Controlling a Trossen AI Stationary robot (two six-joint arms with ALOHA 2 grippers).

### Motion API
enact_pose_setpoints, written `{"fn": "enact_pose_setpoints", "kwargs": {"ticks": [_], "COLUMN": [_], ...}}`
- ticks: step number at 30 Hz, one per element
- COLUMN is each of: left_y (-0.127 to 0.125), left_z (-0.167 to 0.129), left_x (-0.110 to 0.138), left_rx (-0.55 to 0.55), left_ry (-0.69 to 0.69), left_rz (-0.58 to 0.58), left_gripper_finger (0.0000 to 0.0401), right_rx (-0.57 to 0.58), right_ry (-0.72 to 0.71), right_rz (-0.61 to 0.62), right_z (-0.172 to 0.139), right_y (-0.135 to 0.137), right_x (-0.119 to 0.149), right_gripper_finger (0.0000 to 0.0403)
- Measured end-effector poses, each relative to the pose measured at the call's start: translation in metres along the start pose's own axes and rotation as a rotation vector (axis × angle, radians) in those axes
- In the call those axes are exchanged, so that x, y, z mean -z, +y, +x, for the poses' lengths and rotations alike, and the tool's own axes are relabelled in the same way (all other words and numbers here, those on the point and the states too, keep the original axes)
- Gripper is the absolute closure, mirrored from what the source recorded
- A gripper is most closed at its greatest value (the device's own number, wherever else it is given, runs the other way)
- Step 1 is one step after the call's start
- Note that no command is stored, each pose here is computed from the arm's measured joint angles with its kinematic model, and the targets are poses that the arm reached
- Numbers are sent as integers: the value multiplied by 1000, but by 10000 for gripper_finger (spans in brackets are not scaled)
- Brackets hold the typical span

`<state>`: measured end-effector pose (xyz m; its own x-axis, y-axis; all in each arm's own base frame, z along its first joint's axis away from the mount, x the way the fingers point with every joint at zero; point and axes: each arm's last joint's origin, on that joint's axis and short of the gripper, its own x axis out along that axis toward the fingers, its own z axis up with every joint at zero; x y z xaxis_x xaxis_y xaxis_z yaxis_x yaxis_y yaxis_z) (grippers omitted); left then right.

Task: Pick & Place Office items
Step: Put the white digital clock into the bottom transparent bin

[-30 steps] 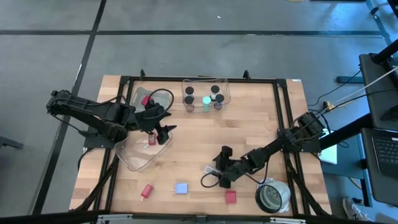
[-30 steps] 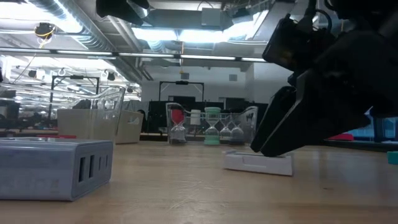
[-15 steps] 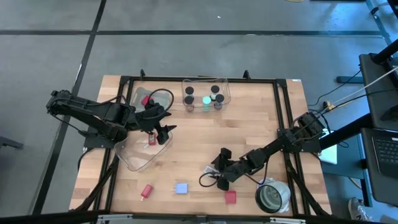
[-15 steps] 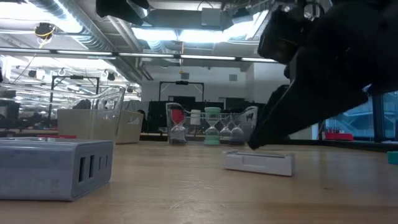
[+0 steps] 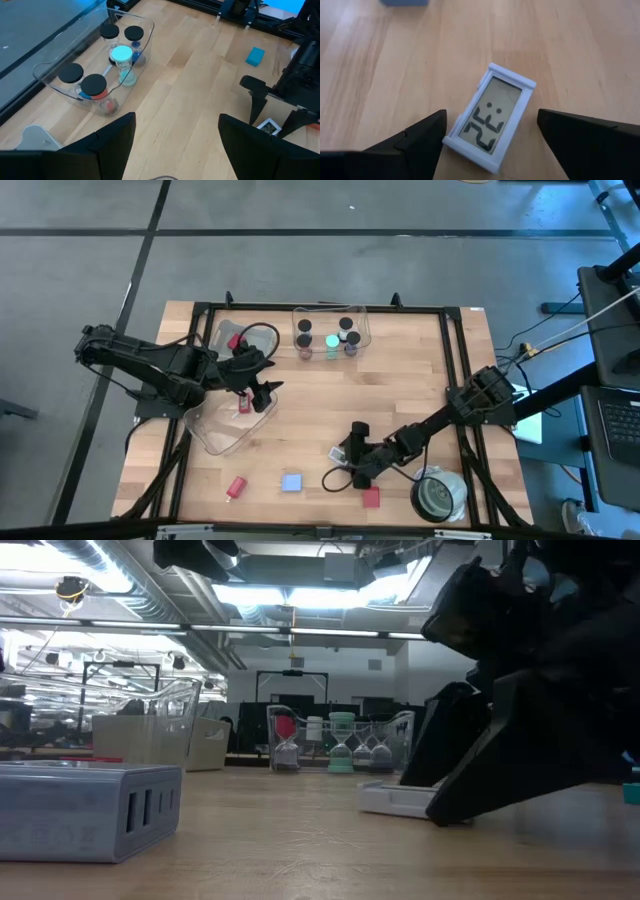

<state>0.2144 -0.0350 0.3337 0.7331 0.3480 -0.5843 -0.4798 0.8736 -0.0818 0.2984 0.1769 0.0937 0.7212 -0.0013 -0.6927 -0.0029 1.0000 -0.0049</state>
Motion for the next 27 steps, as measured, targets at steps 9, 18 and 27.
{"fn": "enact_pose_setpoints", "kwargs": {"ticks": [9, 18, 27], "left_y": [0, 0, -1], "left_z": [0, 0, 0], "left_x": [0, 0, -1], "left_rx": [0, 0, 4], "left_ry": [0, 0, -13], "left_rz": [0, -11, -141], "left_gripper_finger": [120, 120, 120], "right_rx": [-31, -44, 22], "right_ry": [34, 65, -61], "right_rz": [15, 138, 85], "right_z": [2, 0, -32], "right_y": [-5, -9, -20], "right_x": [-1, -3, -33], "right_gripper_finger": [157, 248, 248]}}
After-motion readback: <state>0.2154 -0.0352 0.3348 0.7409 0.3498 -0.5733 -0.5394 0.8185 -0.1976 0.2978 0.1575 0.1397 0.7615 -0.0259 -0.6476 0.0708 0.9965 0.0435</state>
